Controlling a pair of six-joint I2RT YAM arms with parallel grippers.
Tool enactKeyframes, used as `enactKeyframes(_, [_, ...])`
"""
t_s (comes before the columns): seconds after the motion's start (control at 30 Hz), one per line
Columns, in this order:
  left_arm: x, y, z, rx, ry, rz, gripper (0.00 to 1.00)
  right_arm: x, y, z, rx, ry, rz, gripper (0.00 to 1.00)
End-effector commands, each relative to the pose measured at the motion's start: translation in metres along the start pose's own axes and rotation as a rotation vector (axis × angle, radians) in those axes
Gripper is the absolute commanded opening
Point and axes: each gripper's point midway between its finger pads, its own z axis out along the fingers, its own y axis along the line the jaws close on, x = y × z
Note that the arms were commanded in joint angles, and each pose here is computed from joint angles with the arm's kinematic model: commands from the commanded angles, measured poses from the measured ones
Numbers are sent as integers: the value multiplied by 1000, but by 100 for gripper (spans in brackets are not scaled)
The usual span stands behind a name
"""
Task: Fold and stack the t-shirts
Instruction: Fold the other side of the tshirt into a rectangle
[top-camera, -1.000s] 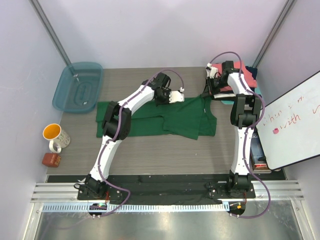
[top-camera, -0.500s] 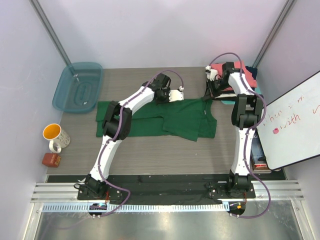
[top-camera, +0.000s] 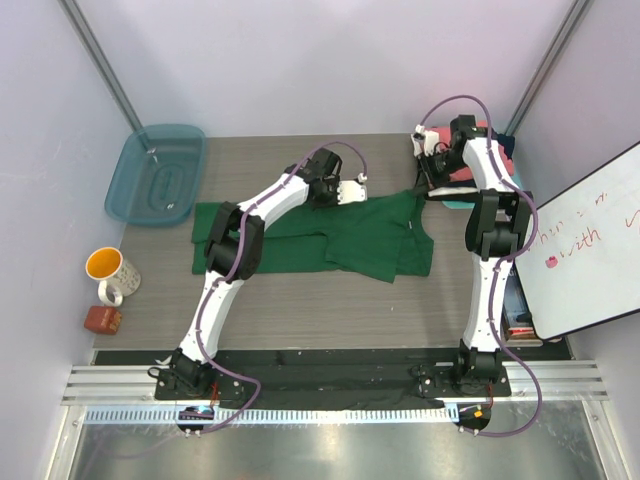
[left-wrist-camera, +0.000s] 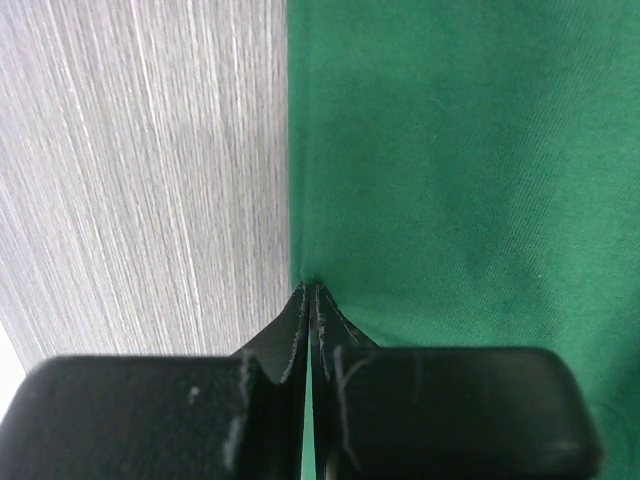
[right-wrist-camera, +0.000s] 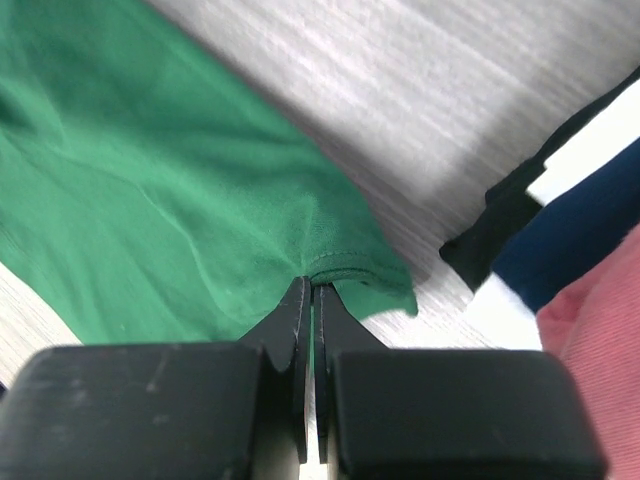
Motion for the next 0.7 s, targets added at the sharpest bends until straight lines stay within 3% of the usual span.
enactKeyframes(0.0, [-2,2,2,-23,5,-8,0,-3,7,-34,44,16,-105,1])
enactKeyframes(0.33, [-1,4,-2,-42,26,-3,0,40,-2,-29,52,178,-169,2])
enactKeyframes(0.37, [-1,4,-3,-42,27,-5,0,40,-4,-29,59,182,-177,4])
enactKeyframes(0.5, [-2,4,-5,-47,35,1,0,39,-12,-31,102,187,-193,32])
enactKeyframes(0.67, [-3,8,-14,-63,40,2,0,24,-17,-43,163,150,-234,38])
